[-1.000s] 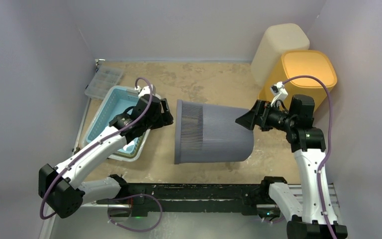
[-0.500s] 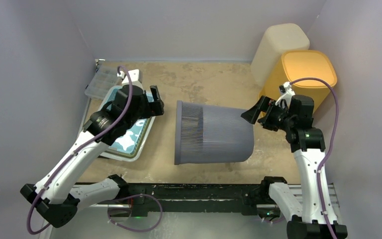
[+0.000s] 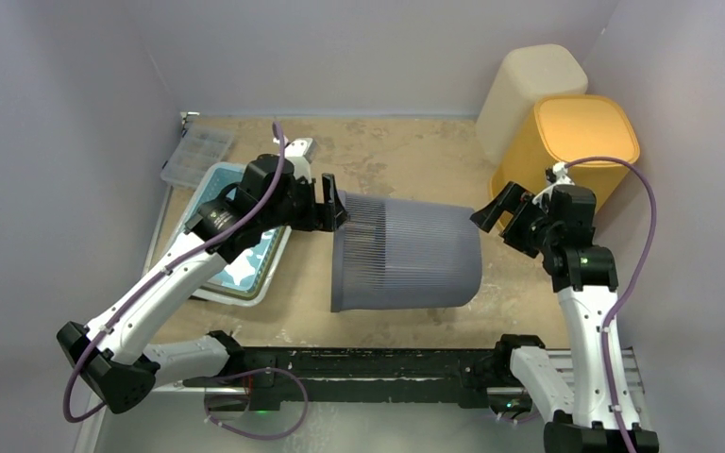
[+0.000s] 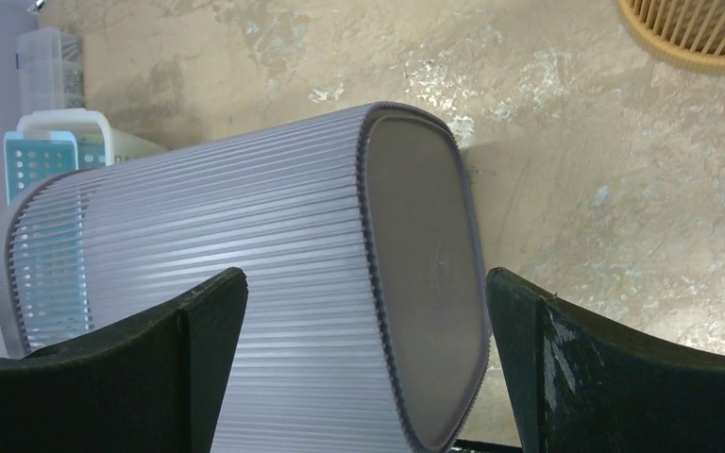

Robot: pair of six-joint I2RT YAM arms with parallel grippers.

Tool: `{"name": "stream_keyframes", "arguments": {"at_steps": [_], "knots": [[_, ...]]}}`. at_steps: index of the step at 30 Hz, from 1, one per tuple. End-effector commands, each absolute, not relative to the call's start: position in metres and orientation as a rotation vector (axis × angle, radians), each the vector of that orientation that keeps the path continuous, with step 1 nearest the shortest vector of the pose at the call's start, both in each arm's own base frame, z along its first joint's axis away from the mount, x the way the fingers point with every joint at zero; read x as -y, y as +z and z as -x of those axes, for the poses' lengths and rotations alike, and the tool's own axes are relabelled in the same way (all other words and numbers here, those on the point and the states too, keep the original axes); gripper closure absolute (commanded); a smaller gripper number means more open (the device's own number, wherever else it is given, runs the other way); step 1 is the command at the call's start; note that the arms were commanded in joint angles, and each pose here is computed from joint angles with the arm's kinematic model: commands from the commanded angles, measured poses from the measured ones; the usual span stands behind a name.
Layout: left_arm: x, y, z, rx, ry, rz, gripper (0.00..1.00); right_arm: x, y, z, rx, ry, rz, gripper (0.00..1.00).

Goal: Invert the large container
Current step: Turn the container upside down at the center of the board.

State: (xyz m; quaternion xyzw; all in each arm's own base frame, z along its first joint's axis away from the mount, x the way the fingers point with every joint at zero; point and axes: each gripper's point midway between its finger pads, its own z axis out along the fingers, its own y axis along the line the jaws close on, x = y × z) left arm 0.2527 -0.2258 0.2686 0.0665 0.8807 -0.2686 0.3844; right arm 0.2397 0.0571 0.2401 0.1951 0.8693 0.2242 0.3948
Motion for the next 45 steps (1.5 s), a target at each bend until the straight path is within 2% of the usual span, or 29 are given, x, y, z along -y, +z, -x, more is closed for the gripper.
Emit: {"name": "stream_keyframes", "arguments": {"at_steps": [1, 25, 33, 37, 45], "knots": [[0.243, 0.288, -0.246, -2.186, -0.801, -0.264, 0.27, -0.060, 0.235, -0.240, -2.199, 0.595, -0.527, 0.01], [0.248, 0.249, -0.238, -2.293, -0.688, -0.348, 0.64, -0.079, 0.223, -0.238, -2.232, 0.732, -0.489, 0.03], [0.248, 0.232, -0.239, -2.329, -0.660, -0.334, 0.68, -0.083, 0.223, -0.237, -2.234, 0.765, -0.472, 0.04], [0.246, 0.223, -0.239, -2.346, -0.645, -0.309, 0.72, -0.087, 0.224, -0.237, -2.231, 0.793, -0.455, 0.08], [0.250, 0.209, -0.238, -2.362, -0.678, -0.282, 0.75, -0.101, 0.229, -0.241, -2.199, 0.909, -0.398, 0.26]]}}
